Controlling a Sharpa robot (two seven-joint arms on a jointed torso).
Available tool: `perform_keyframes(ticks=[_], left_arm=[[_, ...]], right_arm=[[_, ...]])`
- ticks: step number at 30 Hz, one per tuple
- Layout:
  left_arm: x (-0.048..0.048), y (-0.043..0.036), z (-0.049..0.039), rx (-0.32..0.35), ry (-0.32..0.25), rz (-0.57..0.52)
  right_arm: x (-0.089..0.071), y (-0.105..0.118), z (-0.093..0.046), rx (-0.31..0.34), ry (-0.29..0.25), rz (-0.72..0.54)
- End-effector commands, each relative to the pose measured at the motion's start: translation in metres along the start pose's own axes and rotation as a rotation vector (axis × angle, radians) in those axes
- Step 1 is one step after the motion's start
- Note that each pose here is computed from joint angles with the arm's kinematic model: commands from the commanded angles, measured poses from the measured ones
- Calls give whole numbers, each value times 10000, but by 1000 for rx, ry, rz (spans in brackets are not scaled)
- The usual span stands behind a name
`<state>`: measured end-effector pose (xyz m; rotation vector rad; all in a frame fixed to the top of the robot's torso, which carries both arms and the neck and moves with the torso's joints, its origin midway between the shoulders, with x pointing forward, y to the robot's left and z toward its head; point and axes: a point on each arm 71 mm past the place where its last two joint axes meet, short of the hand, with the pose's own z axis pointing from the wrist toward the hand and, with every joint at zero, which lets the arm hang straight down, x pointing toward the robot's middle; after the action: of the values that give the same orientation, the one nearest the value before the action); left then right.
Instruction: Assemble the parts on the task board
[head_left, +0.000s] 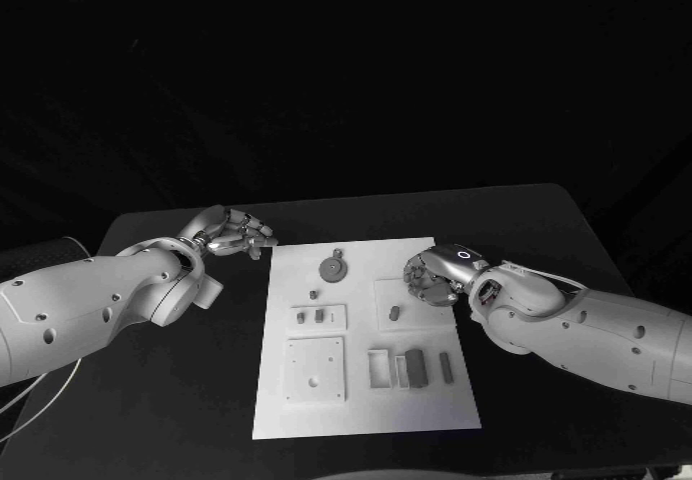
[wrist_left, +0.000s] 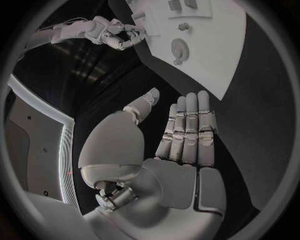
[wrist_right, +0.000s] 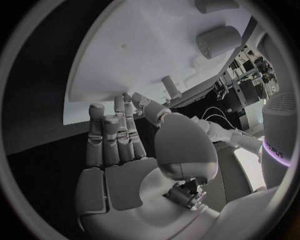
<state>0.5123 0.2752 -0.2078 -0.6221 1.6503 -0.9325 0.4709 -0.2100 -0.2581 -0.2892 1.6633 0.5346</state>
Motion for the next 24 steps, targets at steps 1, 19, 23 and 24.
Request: perform_keyframes(ticks=[1, 19, 23, 24], left_arm=[[8, -6, -1, -4, 6, -7], [0, 6, -6, -14, 5, -6], [1, 8, -7, -17, 6, -6], [0, 9, -7, -17, 6, -6]], right_arm=[[29, 20, 2, -4, 23, -37], [41, 31, 13, 8, 36, -80], [41, 43, 12, 6, 36, -92], [43, 45, 12, 5, 37, -95]])
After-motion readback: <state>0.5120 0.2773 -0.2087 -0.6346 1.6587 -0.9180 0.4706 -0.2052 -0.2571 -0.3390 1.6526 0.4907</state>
